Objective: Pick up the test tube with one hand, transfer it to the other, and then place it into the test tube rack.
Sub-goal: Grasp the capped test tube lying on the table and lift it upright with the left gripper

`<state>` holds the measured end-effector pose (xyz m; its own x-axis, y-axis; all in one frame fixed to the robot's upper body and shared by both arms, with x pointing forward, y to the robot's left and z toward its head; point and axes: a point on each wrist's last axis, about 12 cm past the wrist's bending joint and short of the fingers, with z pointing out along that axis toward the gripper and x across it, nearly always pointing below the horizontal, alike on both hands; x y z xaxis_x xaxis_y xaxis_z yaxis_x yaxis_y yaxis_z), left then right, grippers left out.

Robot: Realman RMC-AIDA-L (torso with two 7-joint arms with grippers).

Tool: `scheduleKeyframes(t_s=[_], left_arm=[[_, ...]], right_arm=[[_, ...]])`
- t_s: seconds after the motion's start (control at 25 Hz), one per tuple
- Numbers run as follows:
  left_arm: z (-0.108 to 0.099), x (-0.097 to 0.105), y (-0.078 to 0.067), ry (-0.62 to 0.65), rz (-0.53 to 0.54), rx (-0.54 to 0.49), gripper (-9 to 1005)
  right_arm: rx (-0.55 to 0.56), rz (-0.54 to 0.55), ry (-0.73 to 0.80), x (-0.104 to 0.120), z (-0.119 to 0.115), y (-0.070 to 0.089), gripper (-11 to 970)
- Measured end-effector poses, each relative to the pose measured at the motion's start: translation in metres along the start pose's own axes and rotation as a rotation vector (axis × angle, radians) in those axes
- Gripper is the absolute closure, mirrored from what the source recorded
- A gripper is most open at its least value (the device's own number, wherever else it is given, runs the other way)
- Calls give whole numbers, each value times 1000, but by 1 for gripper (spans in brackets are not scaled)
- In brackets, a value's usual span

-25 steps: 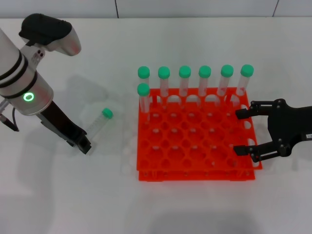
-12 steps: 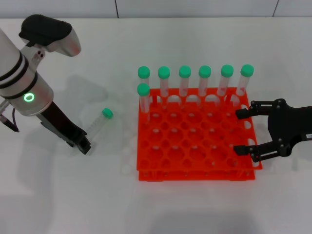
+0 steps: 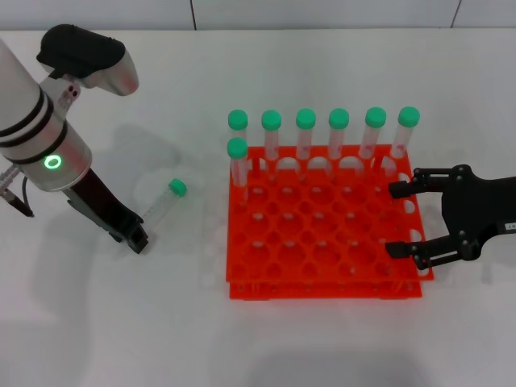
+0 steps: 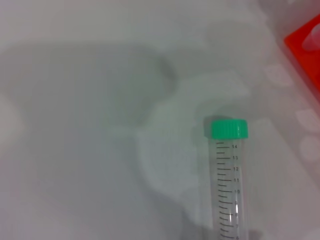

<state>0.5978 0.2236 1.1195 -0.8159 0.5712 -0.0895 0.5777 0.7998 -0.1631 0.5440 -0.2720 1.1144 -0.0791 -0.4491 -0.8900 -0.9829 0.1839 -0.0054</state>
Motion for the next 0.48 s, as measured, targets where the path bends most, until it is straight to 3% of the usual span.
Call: scheduleKeyframes(t_s=[0.48], left_arm=[[-8, -5, -2, -24, 26, -30, 770]], right_arm=[[3, 1, -7, -1, 0, 0, 90]])
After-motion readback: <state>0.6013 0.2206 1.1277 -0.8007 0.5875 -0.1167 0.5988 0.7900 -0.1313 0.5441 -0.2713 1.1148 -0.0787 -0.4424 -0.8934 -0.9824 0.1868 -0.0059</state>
